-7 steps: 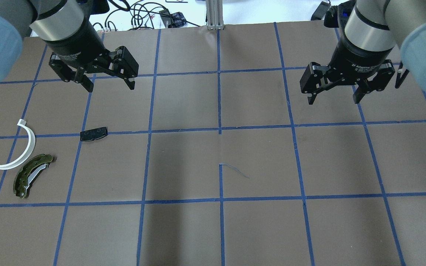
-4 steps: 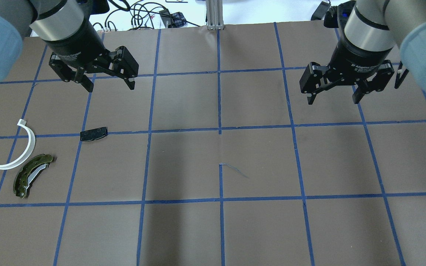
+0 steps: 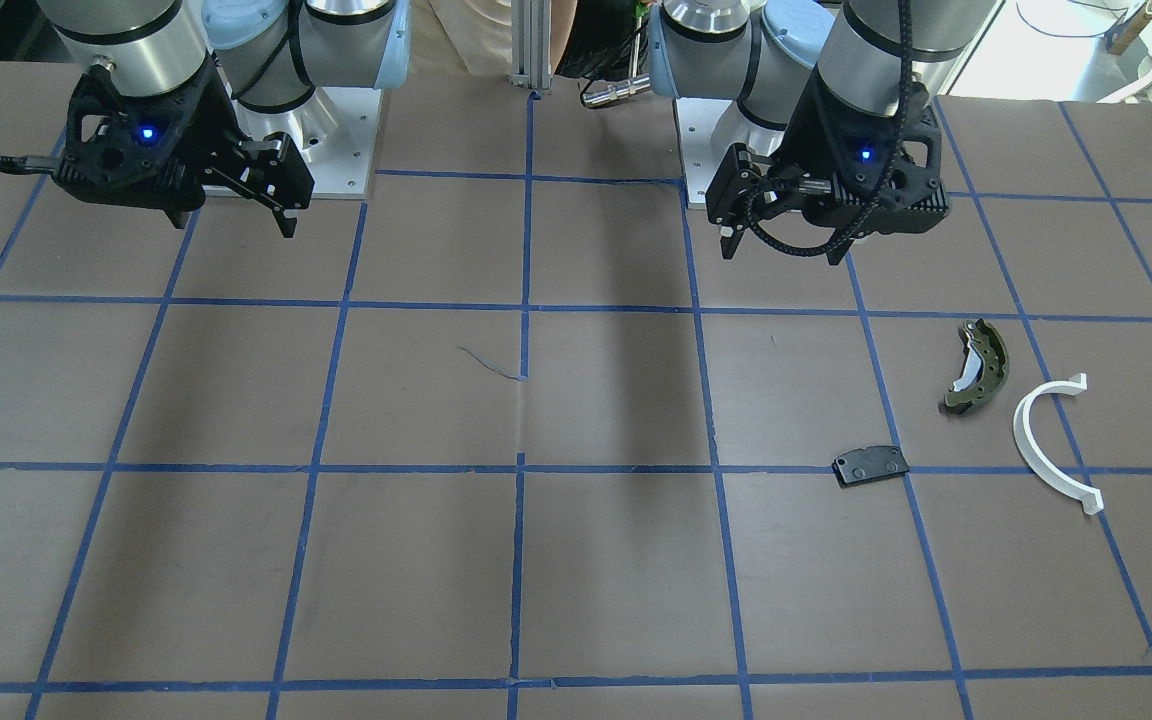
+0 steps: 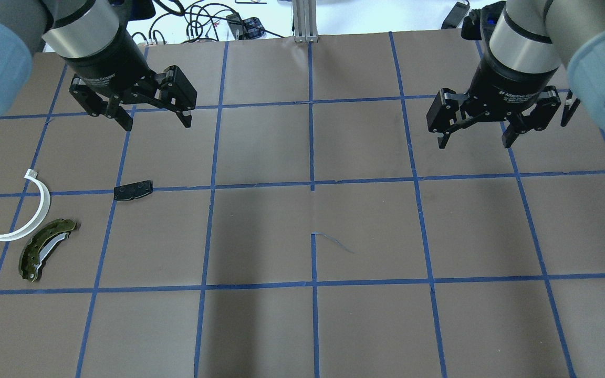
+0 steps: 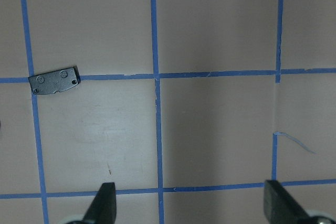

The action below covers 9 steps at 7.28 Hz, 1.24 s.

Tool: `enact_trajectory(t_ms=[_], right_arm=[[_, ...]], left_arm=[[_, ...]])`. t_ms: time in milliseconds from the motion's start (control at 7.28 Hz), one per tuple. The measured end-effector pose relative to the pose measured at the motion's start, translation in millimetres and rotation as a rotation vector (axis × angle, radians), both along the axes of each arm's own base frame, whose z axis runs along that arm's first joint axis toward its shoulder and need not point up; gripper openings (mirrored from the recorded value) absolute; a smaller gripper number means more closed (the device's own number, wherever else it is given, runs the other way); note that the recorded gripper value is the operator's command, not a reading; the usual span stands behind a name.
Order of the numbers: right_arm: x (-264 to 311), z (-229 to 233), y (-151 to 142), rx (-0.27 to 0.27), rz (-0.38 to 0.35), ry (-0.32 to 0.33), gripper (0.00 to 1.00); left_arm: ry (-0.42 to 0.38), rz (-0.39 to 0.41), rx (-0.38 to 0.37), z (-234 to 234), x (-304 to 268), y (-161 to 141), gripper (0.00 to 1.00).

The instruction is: Place bearing gear from tray to pile

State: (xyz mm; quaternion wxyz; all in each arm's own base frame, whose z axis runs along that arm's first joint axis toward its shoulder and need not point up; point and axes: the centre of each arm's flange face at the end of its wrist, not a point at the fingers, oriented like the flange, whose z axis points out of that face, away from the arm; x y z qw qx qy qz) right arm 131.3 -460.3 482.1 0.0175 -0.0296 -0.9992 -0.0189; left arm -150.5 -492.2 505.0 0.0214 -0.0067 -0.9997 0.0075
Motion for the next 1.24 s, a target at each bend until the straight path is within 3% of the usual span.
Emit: enact_trajectory(t_ms=[687, 1236], right_arm=[[0.3, 2.7, 0.1, -0.007, 0.0, -0.011, 1.0], [6.9, 2.9, 0.5, -0.006, 0.003, -0.075, 1.0]], left_arm=[[0.0, 0.0, 0.0, 0.0, 0.0, 0.0, 1.0], [0.0, 0.0, 0.0, 0.0, 0.1, 0.0, 1.0]])
